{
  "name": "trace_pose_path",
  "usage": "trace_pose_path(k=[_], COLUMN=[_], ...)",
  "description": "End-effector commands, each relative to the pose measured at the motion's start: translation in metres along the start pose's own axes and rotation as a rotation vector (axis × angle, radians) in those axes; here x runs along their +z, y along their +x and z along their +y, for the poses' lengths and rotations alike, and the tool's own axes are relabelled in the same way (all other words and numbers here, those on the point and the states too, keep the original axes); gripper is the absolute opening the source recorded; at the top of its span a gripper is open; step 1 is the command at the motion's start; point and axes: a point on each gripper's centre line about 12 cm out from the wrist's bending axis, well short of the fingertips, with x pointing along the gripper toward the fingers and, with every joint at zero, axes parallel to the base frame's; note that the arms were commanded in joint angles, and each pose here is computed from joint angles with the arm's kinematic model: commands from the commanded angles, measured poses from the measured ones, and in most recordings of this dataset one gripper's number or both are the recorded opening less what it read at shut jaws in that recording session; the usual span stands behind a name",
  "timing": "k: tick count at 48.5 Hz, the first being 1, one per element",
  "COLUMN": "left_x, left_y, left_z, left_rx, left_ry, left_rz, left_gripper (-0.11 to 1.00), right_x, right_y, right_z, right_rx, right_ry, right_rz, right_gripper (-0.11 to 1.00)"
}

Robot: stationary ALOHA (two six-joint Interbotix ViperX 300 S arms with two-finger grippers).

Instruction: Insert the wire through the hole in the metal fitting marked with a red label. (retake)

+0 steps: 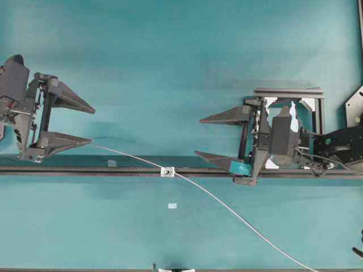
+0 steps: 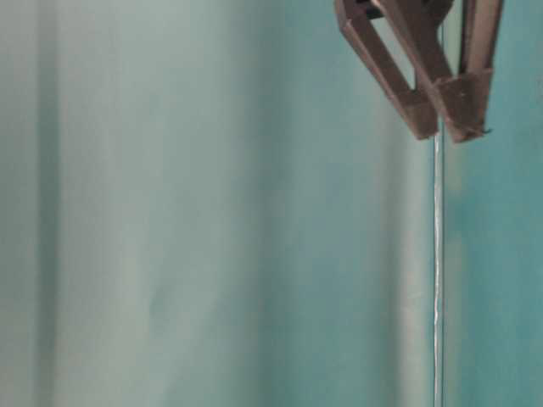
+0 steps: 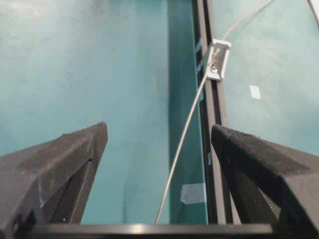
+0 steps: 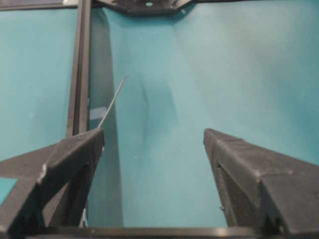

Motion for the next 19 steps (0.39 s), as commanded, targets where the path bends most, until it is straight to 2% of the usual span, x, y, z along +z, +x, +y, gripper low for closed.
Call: trace_pose_path(k=[1,6,14,19], left_x=[0.0094,0.0114,0.0157,0.019], left_y=[0.0017,0.0022,0.0032,0.0039], left_z=[0.0001,0.0007,0.0,0.0007], left_rx=[0.002,0.006,0.005,0.01], left_ry=[0.002,0.011,0.058,0.061], left_rz=[-0.029,-0.034,-0.045,-0.054], left_gripper=[0.59,0.59,0.59,0.58], right_x=[0.0124,0.0146,0.0179,0.019], right_y=[-0.001,-0.0024,-0.0056,-0.0071], right_z=[0.0,-0.0021,-0.0043,-0.0048], right_rx=[0.001,-0.003,-0.004,-0.003], right_ry=[0.018,0.021,0.025,0.026], right_rz=[-0.036,-0.04,-0.047,-0.048], right_gripper=[0.89,0.89,0.89,0.89])
